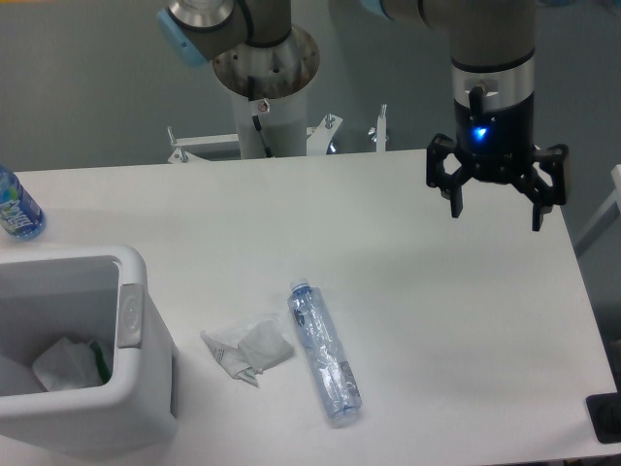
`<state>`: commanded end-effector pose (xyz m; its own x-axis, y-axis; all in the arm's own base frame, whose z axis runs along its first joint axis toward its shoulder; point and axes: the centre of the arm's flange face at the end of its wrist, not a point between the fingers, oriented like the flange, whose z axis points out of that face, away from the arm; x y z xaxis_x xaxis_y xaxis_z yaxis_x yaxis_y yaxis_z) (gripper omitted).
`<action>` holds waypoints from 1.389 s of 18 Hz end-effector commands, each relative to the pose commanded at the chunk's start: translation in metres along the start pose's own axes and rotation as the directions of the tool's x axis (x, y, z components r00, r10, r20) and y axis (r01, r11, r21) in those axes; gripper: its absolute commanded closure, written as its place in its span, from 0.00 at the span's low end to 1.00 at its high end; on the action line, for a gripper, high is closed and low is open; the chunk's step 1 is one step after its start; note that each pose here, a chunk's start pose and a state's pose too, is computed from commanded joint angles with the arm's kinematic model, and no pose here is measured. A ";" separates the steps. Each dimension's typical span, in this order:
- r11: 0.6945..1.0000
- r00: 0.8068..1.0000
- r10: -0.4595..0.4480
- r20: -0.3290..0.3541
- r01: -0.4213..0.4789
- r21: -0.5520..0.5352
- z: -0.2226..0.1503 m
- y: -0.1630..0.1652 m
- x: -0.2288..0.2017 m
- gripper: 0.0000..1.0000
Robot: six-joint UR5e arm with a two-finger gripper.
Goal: Place the trash in the trash can
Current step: 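Move the open gripper over the crumpled white tissue and lower it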
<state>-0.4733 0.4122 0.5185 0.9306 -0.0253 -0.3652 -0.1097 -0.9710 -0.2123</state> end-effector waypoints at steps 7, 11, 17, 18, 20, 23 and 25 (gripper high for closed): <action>1.000 1.000 0.005 0.017 -0.005 0.010 0.001 -0.005 0.000 0.00; 1.000 1.000 0.009 -0.001 -0.009 0.023 0.010 -0.006 0.005 0.00; 0.992 0.993 -0.116 -0.020 0.117 0.048 0.044 -0.033 0.040 0.00; 0.991 0.992 -0.125 -0.036 0.126 0.043 0.052 -0.036 0.047 0.00; 0.994 0.992 -0.104 -0.074 0.107 0.033 0.064 -0.047 0.072 0.00; 0.997 0.991 -0.077 -0.111 0.079 0.017 0.087 -0.052 0.097 0.00; 0.999 0.992 -0.047 -0.117 0.049 0.020 0.100 -0.063 0.109 0.00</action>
<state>-0.4000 0.4942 0.4009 0.9692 -0.0076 -0.2463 -0.0706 -0.9662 -0.2479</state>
